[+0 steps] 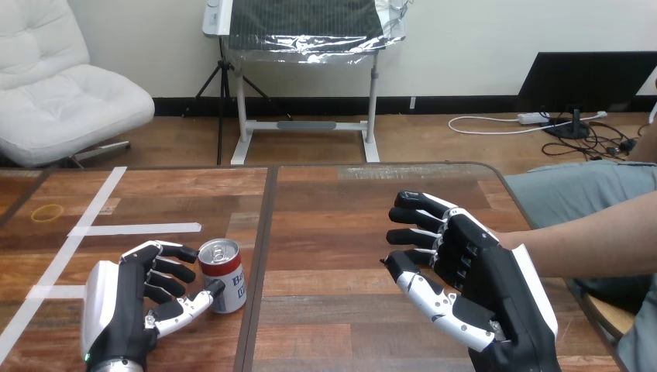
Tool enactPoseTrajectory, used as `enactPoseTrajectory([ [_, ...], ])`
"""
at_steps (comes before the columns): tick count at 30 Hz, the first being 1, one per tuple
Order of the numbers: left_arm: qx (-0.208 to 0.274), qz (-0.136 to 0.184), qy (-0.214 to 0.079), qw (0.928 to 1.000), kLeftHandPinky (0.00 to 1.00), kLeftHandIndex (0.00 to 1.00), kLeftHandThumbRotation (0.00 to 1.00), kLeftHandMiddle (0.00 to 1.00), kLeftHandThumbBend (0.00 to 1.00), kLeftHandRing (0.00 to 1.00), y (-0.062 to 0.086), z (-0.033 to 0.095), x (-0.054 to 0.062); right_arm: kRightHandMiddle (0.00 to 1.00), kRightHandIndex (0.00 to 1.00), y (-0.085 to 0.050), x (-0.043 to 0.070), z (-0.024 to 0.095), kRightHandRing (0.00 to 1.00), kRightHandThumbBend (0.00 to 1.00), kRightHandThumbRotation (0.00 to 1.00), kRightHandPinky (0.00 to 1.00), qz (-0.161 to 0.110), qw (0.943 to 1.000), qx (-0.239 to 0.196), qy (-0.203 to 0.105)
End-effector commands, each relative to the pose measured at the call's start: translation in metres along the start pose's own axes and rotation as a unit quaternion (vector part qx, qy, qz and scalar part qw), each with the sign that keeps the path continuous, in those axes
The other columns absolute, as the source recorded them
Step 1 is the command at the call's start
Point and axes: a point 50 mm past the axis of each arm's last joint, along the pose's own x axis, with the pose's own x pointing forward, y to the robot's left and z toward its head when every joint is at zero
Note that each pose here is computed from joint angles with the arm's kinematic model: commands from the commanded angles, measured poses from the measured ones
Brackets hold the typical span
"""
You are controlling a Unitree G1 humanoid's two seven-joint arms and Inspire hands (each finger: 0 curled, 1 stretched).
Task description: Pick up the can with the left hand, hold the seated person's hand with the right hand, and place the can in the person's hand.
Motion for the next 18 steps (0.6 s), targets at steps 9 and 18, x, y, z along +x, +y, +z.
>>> enactPoseTrajectory([
  [9, -0.014, 0.01, -0.05, 0.9986, 0.41, 0.55, 0.0, 0.5, 0.65, 0.45, 0.0028, 0.0214, 0.0173, 0.75, 0.76, 0.0006, 0.0103, 0.0154, 0.7, 0.46, 0.0, 0.63, -0.005, 0.9986, 0.009, -0.051],
  [18, -0.014, -0.003, -0.039, 0.9991, 0.51, 0.63, 0.01, 0.6, 0.7, 0.56, 0.0028, 0.023, 0.0182, 0.75, 0.76, 0.0012, 0.0102, 0.015, 0.7, 0.46, 0.0, 0.63, -0.005, 0.9987, 0.007, -0.05],
])
